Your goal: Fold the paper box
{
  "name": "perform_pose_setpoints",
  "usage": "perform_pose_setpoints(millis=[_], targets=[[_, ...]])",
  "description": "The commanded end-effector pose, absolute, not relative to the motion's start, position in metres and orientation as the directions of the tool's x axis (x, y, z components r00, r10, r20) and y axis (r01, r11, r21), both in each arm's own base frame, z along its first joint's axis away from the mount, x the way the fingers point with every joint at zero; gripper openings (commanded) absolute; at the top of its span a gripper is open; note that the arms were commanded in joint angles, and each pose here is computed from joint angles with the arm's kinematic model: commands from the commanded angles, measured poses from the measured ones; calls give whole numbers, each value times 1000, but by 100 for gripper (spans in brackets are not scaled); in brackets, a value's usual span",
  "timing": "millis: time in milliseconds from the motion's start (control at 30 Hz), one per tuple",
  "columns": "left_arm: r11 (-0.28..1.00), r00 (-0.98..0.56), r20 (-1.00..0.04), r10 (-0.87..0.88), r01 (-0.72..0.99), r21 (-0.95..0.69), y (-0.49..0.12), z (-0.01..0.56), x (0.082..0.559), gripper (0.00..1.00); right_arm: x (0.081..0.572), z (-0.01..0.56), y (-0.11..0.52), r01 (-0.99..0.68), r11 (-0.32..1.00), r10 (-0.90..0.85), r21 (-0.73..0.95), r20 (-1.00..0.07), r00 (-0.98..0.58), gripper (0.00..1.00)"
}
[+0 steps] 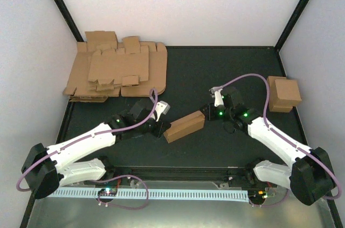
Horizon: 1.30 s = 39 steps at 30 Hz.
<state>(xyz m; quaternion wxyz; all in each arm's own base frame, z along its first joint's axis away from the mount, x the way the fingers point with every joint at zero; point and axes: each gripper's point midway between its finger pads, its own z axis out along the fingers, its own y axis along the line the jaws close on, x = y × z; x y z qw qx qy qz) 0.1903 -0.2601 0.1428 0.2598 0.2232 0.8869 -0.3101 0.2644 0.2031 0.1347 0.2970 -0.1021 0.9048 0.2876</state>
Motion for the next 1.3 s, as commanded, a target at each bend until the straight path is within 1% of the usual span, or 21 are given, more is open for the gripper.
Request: perform_pose_setpoints(millis=[0,67,267,367,567,800,933,1100,1267], targets=[[687,-751,-629,201,566,-456,-265,161,195,9,267,150,206,-402,798,-34,449,-633,-774,23],[684,-756,-621,208,566,-460,-266,158,194,9,265,149,206,-407,794,-42,451,-628,-777,18],[681,-765,-608,213,562,-468,-268,153,193,9,259,135,206,-407,793,-60,453,-607,-793,13],[680,-764,-608,214,564,-470,-268,153,192,9,255,132,206,-415,786,-60,458,-612,-789,8],[683,-776,-589,223,556,-474,-267,146,190,8,251,121,203,-418,789,-66,450,-615,-786,5],[681,-786,-579,216,546,-487,-265,141,186,7,246,115,200,-428,784,-57,450,-634,-771,5],[683,-792,-573,210,538,-494,-263,138,184,7,248,125,202,-440,777,-53,449,-650,-758,12],[681,-795,-573,198,533,-503,-261,131,182,6,250,134,204,-449,771,-51,451,-660,-750,13],[673,-795,-575,192,533,-513,-262,128,181,6,251,137,204,-450,771,-50,451,-661,-749,17]])
